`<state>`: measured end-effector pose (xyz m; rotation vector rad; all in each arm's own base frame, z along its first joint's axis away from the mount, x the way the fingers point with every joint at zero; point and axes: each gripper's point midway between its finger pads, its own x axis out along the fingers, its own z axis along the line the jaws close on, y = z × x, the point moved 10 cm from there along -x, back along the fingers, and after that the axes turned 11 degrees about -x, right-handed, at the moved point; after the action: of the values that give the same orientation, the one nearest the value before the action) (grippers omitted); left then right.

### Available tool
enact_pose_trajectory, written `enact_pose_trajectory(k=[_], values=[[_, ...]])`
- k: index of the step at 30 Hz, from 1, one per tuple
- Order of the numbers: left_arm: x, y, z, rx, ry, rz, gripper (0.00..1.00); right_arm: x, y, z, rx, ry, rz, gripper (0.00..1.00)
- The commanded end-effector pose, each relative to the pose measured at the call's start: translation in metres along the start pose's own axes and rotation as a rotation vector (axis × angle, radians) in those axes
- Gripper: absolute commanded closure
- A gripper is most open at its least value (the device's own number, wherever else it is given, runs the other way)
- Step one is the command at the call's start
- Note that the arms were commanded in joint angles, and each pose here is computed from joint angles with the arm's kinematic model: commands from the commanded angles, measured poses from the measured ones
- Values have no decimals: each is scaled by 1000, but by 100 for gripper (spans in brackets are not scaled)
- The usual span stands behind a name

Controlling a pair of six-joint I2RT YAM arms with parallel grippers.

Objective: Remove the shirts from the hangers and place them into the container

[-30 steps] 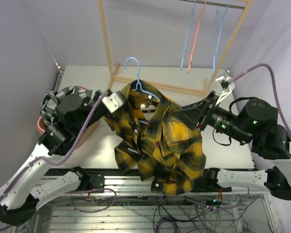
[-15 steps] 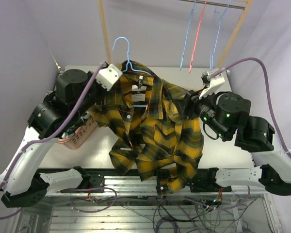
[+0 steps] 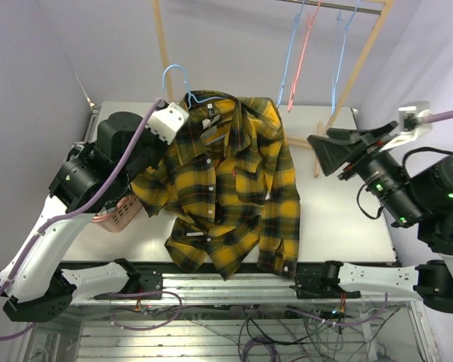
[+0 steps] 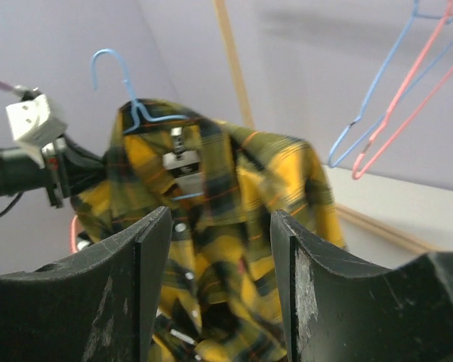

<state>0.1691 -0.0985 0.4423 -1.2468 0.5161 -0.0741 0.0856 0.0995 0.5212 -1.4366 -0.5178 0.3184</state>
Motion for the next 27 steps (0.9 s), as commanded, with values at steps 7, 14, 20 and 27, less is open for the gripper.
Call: enact_pose_trajectory(k=[7,14,20,27], values=[[-16,-40,6,-125,16,-129,93,69,97,70,-93,-132,317,43],[-33,-41,6,-163,68,-151,93,85,139,71,-85,0,269,31],[-52,-41,9,-178,119,-173,93,105,152,71,-16,-73,231,29],[-73,-41,12,-210,154,-220,93,145,176,28,204,-255,185,31]])
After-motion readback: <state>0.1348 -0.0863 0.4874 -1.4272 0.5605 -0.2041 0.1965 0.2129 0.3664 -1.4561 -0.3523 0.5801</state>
